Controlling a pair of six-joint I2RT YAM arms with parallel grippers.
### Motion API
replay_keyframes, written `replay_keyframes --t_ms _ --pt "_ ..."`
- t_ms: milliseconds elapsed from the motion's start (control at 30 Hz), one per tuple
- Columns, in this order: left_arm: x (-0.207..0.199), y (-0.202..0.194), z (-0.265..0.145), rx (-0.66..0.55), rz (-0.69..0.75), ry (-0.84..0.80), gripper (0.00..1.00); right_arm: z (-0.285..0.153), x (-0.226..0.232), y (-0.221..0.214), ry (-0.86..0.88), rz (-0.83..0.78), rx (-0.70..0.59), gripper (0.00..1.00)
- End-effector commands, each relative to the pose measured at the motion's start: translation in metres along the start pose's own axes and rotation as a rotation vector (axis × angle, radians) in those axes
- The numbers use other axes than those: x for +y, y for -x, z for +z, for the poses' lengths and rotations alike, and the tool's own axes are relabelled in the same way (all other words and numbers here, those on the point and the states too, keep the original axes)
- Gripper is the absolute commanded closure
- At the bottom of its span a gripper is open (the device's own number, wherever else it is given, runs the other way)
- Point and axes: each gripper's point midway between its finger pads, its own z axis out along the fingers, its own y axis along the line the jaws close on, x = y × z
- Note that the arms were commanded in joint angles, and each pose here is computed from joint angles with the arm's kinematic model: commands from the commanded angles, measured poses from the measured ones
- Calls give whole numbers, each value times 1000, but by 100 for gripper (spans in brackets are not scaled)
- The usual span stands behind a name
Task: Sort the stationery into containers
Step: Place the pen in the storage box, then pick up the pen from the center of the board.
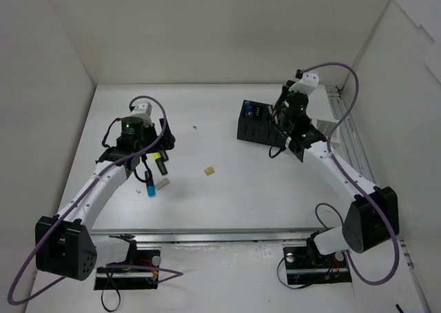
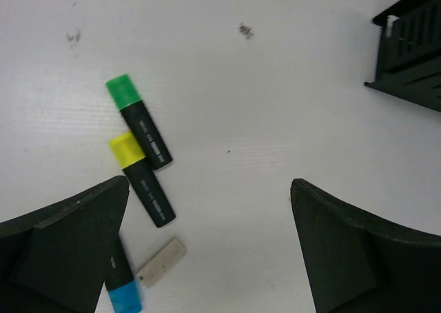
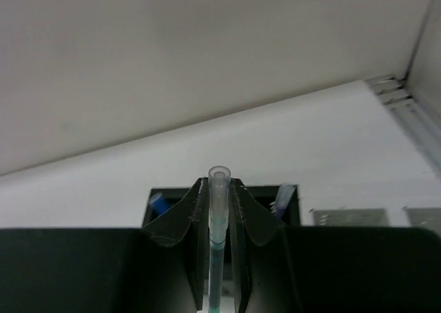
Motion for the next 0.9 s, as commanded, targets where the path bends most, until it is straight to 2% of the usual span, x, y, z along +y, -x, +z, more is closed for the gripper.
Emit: replay_keyframes --t_ms 0,200,367,400,467,500,567,600,633,700,767,833,867 --pt "27 -4 1 13 -150 96 1 28 -22 48 -113 -45 -153 100" --pt "62 -7 15 54 -218 205 1 71 -33 23 -145 -127 -142 100" --pt "74 1 32 60 -230 242 1 75 -34 -11 -129 -105 -91 100" --pt "77 0 38 68 -229 253 1 71 -37 -21 -133 -110 -74 96" --pt "80 7 44 59 -224 272 1 65 -38 -22 -128 -87 -72 80" --pt "84 3 52 75 -224 285 1 59 -39 -30 -112 -91 -54 56" --pt "87 9 60 69 -220 297 0 46 -37 -17 -98 -68 -79 35" --pt "92 3 70 90 -220 312 0 38 -34 -19 -87 -76 -74 19" --pt "93 2 75 98 -221 315 1 32 -34 -14 -83 -93 -83 17" --pt "96 2 91 120 -226 323 1 13 -31 0 -81 -96 -100 4" --pt "103 8 99 111 -227 366 1 -7 -33 10 -77 -94 -81 2" --pt "111 -3 110 150 -238 399 2 -20 -37 11 -85 -56 -60 2" --pt "112 1 113 148 -239 412 5 -33 -43 13 -88 -47 -40 2"
